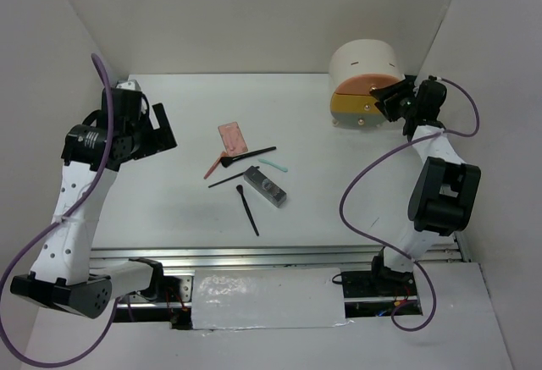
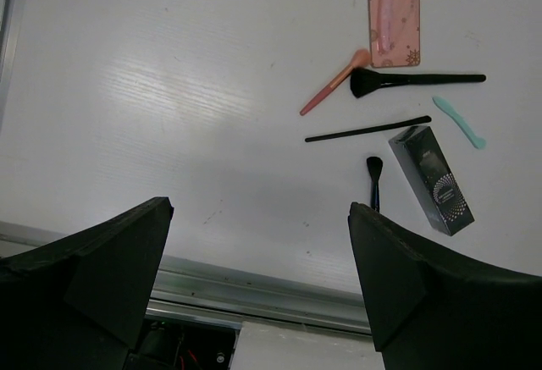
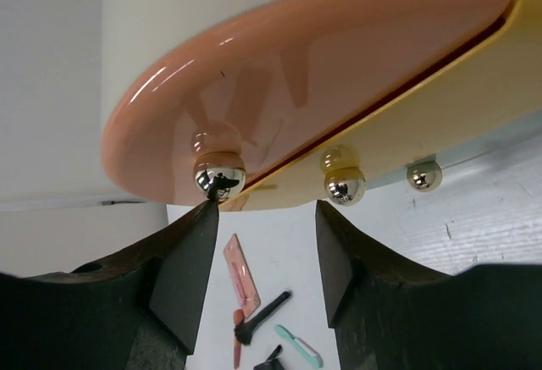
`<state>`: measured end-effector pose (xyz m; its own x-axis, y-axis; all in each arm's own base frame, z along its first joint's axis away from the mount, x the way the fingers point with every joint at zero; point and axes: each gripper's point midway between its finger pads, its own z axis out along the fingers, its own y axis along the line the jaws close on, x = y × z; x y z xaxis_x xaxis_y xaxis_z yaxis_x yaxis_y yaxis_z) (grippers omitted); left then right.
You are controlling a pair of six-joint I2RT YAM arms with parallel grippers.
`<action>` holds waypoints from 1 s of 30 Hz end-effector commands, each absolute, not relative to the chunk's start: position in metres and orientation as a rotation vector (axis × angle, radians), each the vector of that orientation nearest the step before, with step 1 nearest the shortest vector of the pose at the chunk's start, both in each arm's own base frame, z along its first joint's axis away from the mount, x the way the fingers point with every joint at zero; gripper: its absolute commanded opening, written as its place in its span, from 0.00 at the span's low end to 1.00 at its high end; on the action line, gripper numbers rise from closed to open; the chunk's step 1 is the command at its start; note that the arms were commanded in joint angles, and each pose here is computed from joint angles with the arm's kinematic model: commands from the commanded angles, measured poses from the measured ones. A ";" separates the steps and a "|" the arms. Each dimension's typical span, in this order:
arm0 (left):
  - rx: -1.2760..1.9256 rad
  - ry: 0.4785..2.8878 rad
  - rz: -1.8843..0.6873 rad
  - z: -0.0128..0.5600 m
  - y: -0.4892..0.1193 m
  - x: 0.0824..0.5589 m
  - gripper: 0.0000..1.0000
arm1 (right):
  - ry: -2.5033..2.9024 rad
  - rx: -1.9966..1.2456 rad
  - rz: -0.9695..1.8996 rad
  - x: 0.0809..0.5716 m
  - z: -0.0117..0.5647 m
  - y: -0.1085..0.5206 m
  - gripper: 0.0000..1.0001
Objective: Organize the makeup
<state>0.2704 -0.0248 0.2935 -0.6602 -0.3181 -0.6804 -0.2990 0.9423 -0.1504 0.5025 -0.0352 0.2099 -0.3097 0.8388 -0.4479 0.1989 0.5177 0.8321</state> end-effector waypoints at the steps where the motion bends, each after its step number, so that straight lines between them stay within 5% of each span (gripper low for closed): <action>1: -0.417 2.277 -0.053 0.312 -0.026 0.277 0.99 | 1.710 0.757 0.882 0.523 0.249 -0.037 0.57; 13: -0.415 2.280 -0.023 0.312 -0.023 0.282 0.99 | 1.668 0.737 0.932 0.536 0.261 -0.034 0.55; 24: -0.419 2.286 -0.005 0.310 -0.020 0.282 0.99 | 1.688 0.735 0.931 0.544 0.255 -0.036 0.37; 26: -0.419 2.288 -0.003 0.308 -0.020 0.281 0.99 | 1.685 0.711 0.934 0.544 0.260 -0.035 0.26; 30: -0.419 2.284 -0.010 0.309 -0.021 0.281 0.99 | 1.702 0.686 0.897 0.543 0.265 -0.038 0.24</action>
